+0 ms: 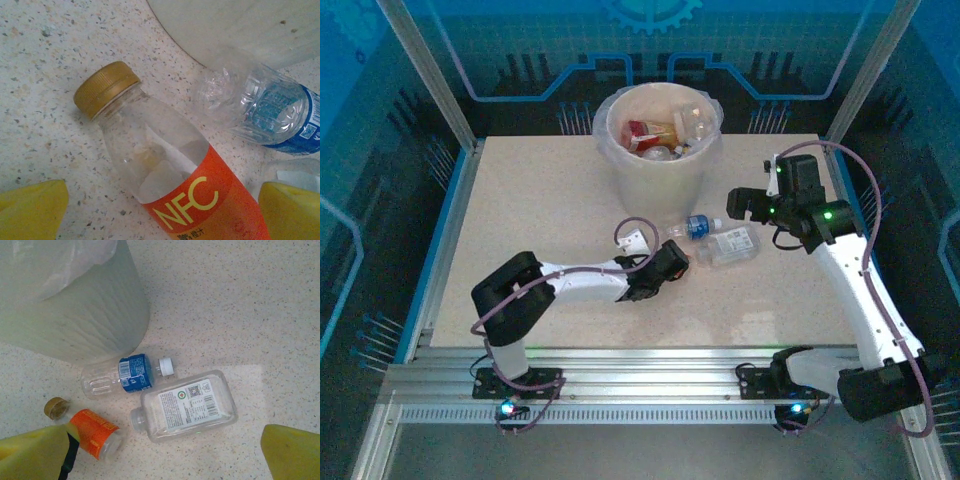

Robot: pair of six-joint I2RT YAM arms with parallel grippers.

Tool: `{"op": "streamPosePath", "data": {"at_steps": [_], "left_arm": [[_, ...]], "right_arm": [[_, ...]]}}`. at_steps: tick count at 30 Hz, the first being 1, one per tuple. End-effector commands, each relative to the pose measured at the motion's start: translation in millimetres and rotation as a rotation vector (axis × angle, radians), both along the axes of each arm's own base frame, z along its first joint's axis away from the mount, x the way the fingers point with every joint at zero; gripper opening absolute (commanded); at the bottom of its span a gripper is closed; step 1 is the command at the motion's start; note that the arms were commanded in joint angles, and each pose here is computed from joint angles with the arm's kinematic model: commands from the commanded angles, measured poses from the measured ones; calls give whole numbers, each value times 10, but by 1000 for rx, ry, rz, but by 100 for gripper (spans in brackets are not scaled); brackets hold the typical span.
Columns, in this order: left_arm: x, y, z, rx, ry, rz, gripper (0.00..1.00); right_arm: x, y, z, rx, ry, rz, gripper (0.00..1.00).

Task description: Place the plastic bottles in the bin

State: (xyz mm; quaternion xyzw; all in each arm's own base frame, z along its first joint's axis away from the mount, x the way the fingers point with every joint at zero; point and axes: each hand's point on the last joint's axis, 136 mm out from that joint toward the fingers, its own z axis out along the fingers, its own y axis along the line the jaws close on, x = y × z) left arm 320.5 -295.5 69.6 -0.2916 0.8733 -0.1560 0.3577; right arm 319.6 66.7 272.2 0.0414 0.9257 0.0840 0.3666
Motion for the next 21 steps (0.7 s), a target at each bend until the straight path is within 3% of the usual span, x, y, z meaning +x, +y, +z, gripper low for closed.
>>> {"op": "streamPosePath", "data": {"at_steps": [1, 18, 21], "left_arm": [[17, 9, -46, 9, 35, 19, 99], [51, -18, -341, 22, 125, 24, 98], [11, 32, -393, 31, 143, 36, 94]], "right_arm": [[9, -46, 44, 18, -30, -23, 100], [59, -50, -111, 29, 9, -26, 100], [60, -47, -129, 30, 15, -26, 100]]}}
